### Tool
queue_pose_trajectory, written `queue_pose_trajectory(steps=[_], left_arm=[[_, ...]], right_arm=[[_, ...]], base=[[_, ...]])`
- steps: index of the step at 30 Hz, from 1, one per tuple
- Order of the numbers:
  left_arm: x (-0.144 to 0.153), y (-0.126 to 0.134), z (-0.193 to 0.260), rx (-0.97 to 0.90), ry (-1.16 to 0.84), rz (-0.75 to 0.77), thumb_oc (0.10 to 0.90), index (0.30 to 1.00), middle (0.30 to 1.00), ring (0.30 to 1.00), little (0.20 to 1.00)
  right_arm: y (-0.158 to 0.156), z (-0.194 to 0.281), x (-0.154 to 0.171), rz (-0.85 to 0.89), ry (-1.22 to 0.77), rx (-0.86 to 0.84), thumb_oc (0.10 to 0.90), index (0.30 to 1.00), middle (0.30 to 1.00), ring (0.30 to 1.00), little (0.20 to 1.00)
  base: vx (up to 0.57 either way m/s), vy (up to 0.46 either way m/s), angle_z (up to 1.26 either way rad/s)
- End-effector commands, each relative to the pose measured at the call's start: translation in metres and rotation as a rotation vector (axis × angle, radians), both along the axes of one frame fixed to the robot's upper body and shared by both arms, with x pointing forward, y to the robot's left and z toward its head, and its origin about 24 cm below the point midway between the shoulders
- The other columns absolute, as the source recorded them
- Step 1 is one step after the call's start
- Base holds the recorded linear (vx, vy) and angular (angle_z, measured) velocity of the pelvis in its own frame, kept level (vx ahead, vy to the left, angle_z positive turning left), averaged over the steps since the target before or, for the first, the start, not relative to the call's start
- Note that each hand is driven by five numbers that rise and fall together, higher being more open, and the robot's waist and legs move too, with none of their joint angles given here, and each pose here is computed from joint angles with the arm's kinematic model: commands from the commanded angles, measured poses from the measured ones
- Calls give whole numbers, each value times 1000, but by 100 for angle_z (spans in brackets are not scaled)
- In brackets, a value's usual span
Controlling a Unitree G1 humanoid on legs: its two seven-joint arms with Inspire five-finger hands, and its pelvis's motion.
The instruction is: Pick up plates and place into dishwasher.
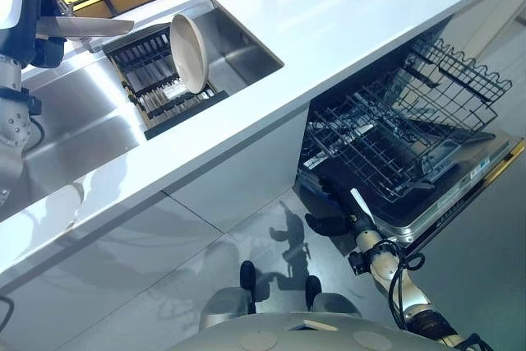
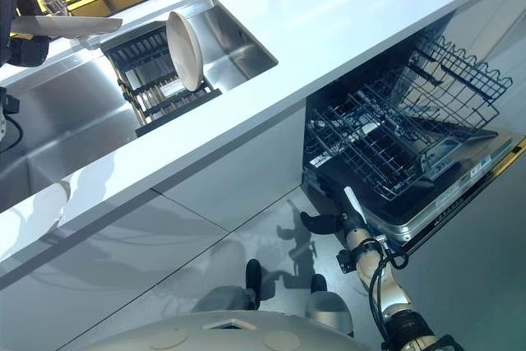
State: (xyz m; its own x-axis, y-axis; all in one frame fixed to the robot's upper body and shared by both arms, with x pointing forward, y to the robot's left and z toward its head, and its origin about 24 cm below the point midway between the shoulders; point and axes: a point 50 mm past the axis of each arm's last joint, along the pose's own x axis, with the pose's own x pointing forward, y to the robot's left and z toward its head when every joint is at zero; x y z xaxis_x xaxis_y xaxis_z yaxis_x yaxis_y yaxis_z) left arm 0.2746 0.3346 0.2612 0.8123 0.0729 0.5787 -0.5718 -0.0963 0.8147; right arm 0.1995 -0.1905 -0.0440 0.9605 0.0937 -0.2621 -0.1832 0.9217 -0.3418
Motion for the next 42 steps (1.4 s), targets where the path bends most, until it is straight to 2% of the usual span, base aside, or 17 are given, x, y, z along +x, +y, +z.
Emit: queue_pose_trajectory(steps=[1,3,5,10,14,18,21,31,37,38,39,42], left_arm=[[-27,-1,61,-9,-324,-80,100,300,300,300,200],[-31,-10,57,-63,-331,-158,100,300,300,300,200],[-35,-25,47,-135,-327,-273,100,300,300,300,200],[-35,-51,36,-204,-282,-442,100,300,300,300,200],[-29,-69,31,-238,-226,-550,100,300,300,300,200],[-24,-89,31,-258,-181,-670,100,300,300,300,200],[-21,-104,31,-269,-145,-752,100,300,300,300,200],[-16,-152,29,-331,0,-999,100,300,300,300,200],[-16,-171,30,-394,58,-1120,100,300,300,300,200],[-15,-175,28,-422,93,-1149,100,300,300,300,200],[-15,-179,25,-449,125,-1174,100,300,300,300,200],[-14,-186,17,-499,206,-1209,100,300,300,300,200]], right_arm=[[-7,63,23,-106,-362,-10,800,900,900,900,900],[-11,82,28,-173,-468,-42,800,900,900,900,900],[-11,117,33,-218,-660,-97,800,900,900,900,900],[-11,196,39,-155,-1079,-204,800,900,900,900,900],[4,237,41,-16,-1250,-210,800,900,900,900,900],[34,257,38,288,-1218,-163,800,900,900,900,900],[52,265,40,416,-1176,-100,800,900,900,900,900],[91,268,46,608,-1097,-27,800,900,900,900,900],[101,268,49,601,-1078,14,800,900,900,900,900],[102,268,49,582,-1084,30,704,818,818,818,804],[103,267,50,563,-1090,44,100,300,300,300,200],[104,265,51,521,-1097,54,100,300,300,300,200]], base=[[-38,-7,0],[-44,-3,-2],[-44,-6,-1],[-33,-1,-1],[-21,1,-8],[-5,-3,1],[-14,-12,9],[10,-2,5],[0,0,0],[0,0,0],[0,0,0],[0,0,0]])
